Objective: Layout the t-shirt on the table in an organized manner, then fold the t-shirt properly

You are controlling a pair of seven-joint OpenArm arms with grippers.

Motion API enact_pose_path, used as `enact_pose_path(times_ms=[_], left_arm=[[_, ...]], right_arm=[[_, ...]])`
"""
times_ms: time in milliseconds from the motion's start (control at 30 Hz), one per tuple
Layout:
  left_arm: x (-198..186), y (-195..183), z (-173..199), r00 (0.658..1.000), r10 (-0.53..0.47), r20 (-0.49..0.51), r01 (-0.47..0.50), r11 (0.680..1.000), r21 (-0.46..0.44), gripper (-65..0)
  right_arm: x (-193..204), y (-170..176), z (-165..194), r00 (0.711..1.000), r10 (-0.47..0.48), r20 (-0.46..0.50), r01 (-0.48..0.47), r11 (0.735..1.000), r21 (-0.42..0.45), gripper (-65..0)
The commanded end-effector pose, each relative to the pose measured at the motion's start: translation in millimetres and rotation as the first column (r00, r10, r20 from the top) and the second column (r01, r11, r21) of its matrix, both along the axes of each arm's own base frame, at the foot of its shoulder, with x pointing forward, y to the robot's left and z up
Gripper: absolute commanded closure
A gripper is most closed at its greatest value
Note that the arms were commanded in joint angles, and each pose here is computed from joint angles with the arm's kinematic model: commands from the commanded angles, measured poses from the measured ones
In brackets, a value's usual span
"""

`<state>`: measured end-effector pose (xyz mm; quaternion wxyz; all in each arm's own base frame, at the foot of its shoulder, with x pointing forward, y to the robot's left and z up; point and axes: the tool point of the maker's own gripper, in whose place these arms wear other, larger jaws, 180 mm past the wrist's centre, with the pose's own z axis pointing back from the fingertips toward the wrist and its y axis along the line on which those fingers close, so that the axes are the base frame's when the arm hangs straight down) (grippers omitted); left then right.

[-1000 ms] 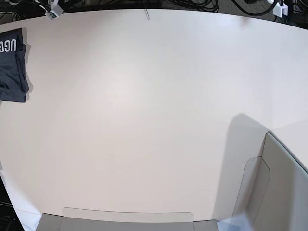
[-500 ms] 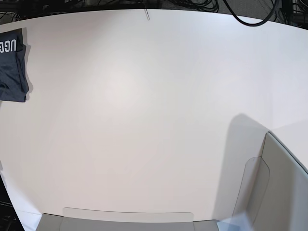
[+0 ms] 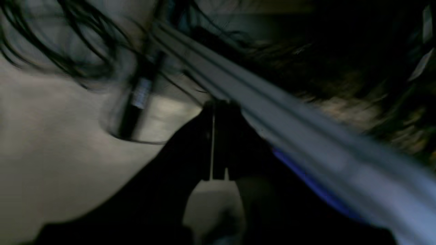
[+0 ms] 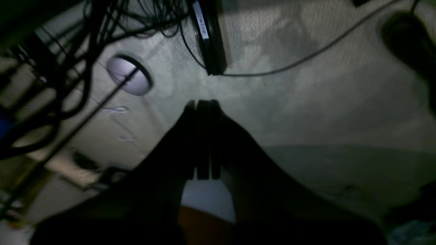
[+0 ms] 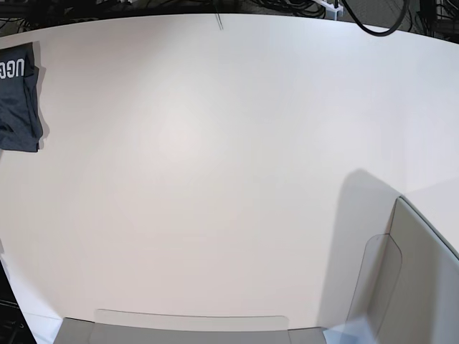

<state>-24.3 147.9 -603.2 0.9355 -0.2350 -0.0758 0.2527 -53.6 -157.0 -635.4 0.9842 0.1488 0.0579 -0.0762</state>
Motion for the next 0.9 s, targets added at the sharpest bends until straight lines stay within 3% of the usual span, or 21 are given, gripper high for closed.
enact_pose_path(times_ms=[0, 167, 300, 467, 633, 867], left_arm=[[-15.0, -5.2, -4.8, 0.998, -0.068, -0.02, 0.068, 0.998, 0.01, 0.0], [-35.9, -18.5, -25.6, 0.972, -0.237, -0.005, 0.236, 0.968, 0.087, 0.0], [-31.6, -11.9, -34.6, 0.969, -0.248, -0.02, 0.248, 0.956, 0.158, 0.0], [-30.3, 27.9, -45.2, 0.966, -0.235, -0.107, 0.258, 0.894, 0.366, 0.0], [-18.4, 42.8, -47.5, 0.966, -0.229, -0.122, 0.26, 0.862, 0.436, 0.0], [-15.7, 41.7, -47.6, 0.967, -0.228, -0.116, 0.256, 0.862, 0.437, 0.0]], right_arm=[[14.5, 4.9, -2.1, 0.999, 0.01, 0.049, -0.01, 1.0, 0.005, 0.0], [28.9, 8.2, -7.7, 0.987, 0.129, 0.094, -0.128, 0.992, -0.011, 0.0], [33.4, 2.7, -12.2, 0.988, 0.127, 0.088, -0.12, 0.99, -0.075, 0.0], [33.6, -16.3, -16.9, 0.992, 0.106, 0.065, -0.091, 0.974, -0.208, 0.0], [48.0, 3.6, -18.9, 0.991, 0.1, 0.088, -0.082, 0.978, -0.192, 0.0], [77.1, 36.5, -19.2, 0.987, 0.086, 0.136, -0.066, 0.987, -0.146, 0.0]])
